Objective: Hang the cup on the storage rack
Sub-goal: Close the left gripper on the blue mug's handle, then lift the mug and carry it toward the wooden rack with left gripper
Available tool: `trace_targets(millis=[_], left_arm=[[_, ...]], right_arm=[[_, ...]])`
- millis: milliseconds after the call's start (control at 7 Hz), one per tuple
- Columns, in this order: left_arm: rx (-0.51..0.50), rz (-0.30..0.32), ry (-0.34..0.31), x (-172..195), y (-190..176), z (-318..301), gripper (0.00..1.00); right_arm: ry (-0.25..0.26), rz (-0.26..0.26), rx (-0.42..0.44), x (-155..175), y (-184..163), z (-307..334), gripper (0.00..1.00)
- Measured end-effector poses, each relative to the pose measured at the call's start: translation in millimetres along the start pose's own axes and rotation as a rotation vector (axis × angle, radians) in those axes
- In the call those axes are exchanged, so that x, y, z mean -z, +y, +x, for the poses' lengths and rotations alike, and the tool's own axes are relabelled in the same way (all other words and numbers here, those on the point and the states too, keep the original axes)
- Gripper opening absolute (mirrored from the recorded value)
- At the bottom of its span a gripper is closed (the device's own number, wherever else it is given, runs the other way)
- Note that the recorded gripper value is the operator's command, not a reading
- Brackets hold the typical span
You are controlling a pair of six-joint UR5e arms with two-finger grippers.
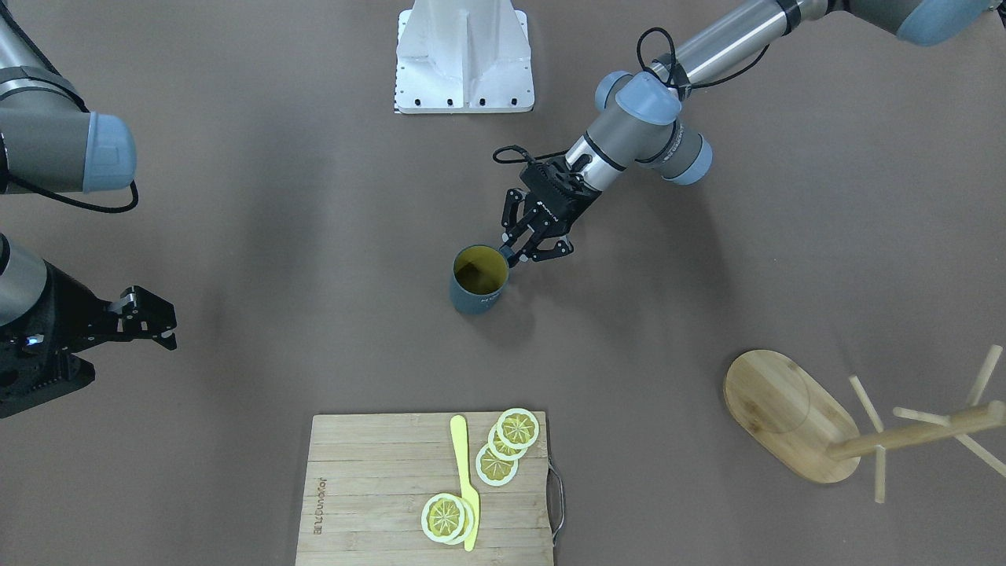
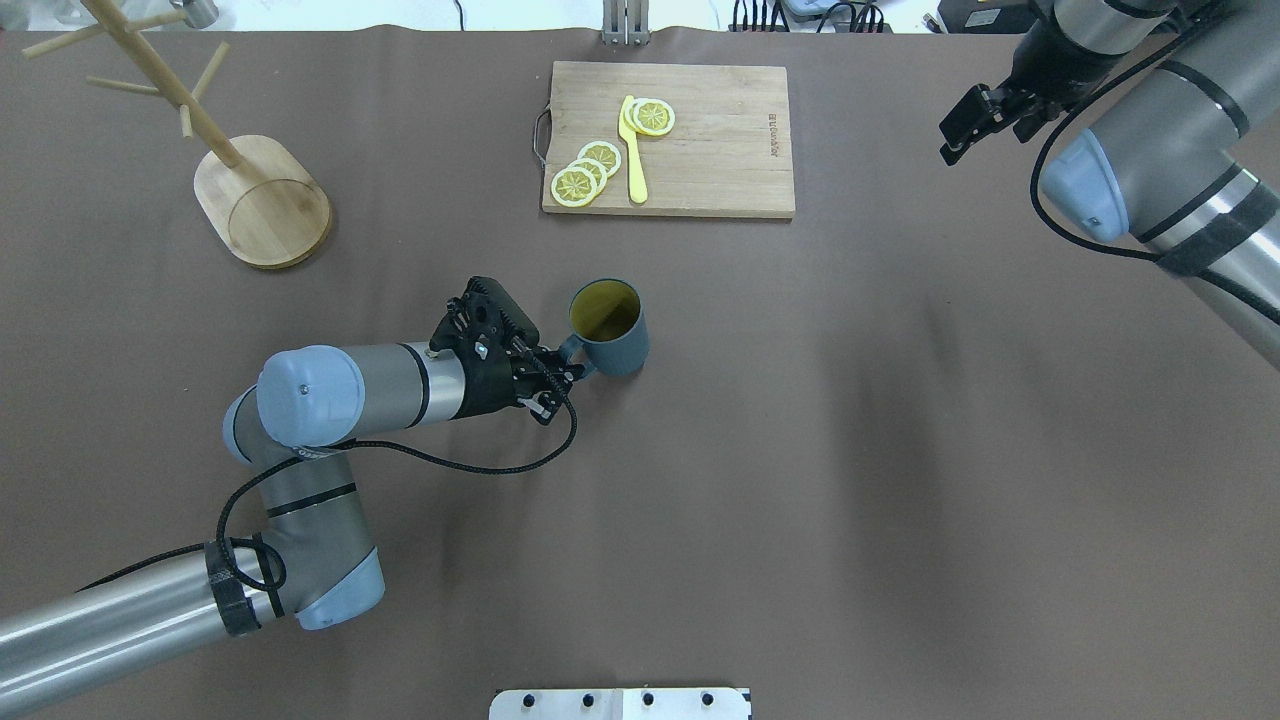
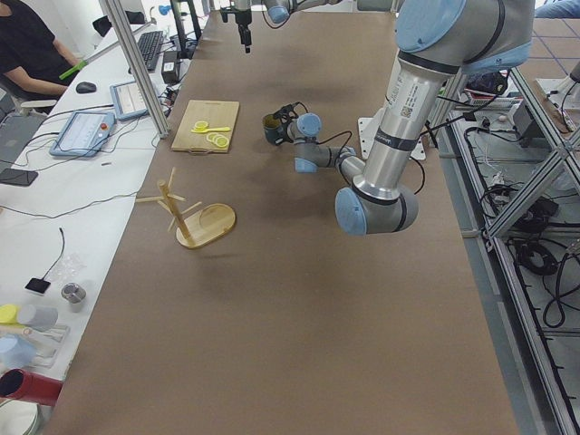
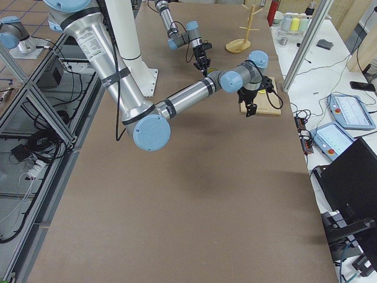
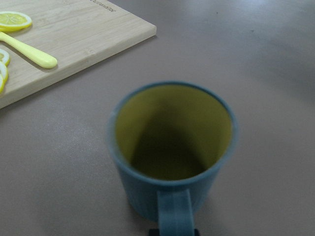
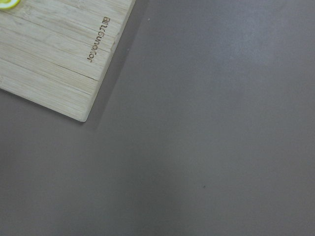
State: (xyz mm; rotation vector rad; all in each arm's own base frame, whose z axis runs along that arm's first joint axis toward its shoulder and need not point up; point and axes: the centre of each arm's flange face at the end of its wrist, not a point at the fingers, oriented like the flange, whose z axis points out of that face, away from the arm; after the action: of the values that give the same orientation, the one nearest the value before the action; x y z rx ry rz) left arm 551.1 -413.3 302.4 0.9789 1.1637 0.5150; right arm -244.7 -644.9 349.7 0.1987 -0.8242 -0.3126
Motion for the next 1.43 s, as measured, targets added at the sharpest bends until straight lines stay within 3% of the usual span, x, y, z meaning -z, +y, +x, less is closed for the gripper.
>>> trace_targets(millis=[286,714,1143,1429], left_arm=[[0.060,0.030,0.003,6.1,-14.1,-5.0,0.00],[0.189,0.139,0.039,32.9,-49.2,-34.4,0.00],[0.346,0.336,0.117,92.6,-81.2,-91.1,0.00],[0.414,0.391,0.181,142.9,-49.3,-137.7,0.00]], right_arm=[[-0.001,0.002,0.001,1.3,0.1,-1.1,0.99],[-0.012,0.015,0.014,9.6,0.9,-7.8,1.00],[-0.013,0.028,0.024,15.4,1.4,-12.9,1.00],[-0.011,0.029,0.033,13.4,0.8,-19.0,0.99]])
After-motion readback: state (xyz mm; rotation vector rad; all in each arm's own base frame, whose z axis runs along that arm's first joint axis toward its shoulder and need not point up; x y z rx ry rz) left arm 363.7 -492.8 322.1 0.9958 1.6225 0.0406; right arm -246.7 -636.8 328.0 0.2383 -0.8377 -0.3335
